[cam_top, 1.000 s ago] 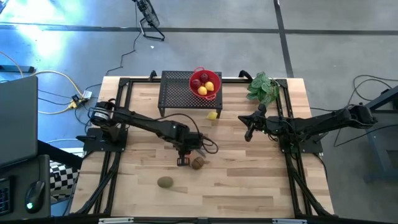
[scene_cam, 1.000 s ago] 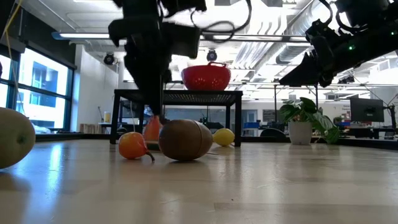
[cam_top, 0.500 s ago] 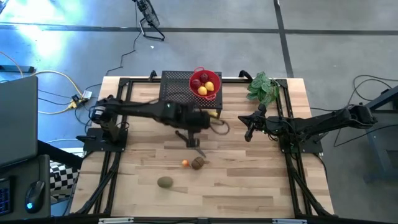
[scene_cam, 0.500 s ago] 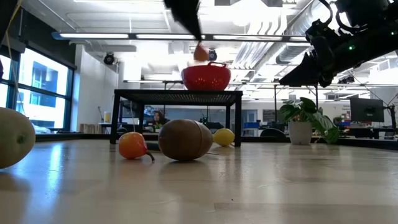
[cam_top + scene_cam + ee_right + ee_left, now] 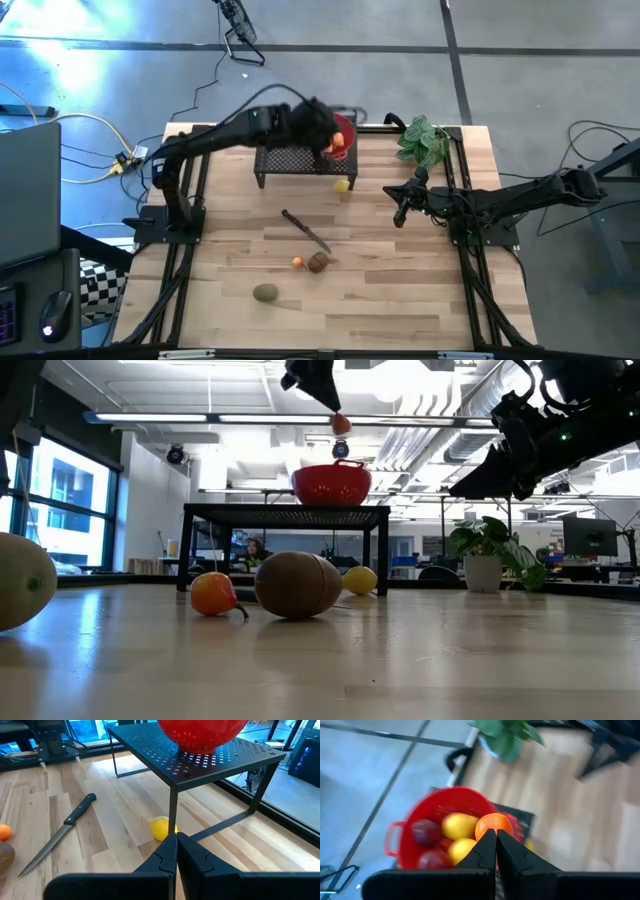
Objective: Pick & Place Fruit
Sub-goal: Put the top pear into the colander on the shelf, then put the right kiwi into the colander on the shelf
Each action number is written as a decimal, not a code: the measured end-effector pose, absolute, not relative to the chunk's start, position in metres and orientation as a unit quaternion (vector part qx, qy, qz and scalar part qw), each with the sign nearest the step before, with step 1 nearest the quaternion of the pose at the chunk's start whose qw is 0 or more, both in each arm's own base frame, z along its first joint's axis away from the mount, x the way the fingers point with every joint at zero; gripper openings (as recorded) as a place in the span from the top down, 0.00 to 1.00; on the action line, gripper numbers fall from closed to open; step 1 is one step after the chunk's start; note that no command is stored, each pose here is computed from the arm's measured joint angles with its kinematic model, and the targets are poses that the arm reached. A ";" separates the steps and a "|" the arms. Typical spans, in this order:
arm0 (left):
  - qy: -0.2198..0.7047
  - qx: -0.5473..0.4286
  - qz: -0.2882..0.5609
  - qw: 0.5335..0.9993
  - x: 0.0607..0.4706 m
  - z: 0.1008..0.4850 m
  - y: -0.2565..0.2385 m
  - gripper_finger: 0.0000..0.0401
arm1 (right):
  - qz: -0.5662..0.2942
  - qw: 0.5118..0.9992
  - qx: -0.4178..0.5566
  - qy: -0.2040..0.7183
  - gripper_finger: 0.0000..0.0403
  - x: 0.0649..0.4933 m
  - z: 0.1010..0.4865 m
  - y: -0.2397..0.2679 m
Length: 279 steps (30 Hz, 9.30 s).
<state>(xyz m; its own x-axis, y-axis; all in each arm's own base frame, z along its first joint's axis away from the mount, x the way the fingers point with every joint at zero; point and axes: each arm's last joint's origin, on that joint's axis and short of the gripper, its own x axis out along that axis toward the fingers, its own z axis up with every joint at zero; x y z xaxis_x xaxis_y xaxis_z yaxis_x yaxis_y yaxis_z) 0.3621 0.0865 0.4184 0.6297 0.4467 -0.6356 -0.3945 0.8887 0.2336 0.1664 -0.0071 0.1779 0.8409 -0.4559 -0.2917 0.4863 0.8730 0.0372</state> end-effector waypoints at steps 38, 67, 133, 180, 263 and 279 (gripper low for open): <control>0.357 -0.060 0.317 0.877 0.403 0.353 0.175 1.00 | -0.248 0.956 0.048 0.150 0.99 0.165 0.176 -0.007; 0.348 -0.054 0.323 0.878 0.404 0.355 0.176 0.70 | -0.248 0.956 0.048 0.150 0.99 0.166 0.176 -0.007; 0.502 -0.052 0.097 0.858 0.380 0.342 -0.120 1.00 | -0.196 0.956 0.091 0.200 0.99 0.163 0.167 -0.004; 0.511 -0.260 0.216 0.790 0.383 0.274 -0.124 0.27 | -0.197 0.956 0.090 0.200 0.99 0.163 0.166 -0.004; 0.584 -0.213 0.211 0.754 0.417 0.185 -0.134 0.25 | -0.196 0.955 0.086 0.204 0.99 0.163 0.165 -0.004; 0.614 -0.127 0.156 0.763 0.416 0.184 -0.127 0.25 | -0.197 0.955 0.086 0.207 0.99 0.163 0.165 -0.004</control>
<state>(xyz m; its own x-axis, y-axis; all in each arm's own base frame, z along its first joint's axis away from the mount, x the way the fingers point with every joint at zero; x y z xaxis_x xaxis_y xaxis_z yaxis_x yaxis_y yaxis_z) 0.4160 -0.1273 0.1843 0.1964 0.0817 -0.9771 -0.3944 0.9189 -0.0025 0.1630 -0.0038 0.1649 0.8372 -0.3404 -0.4280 0.4111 0.9079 0.0820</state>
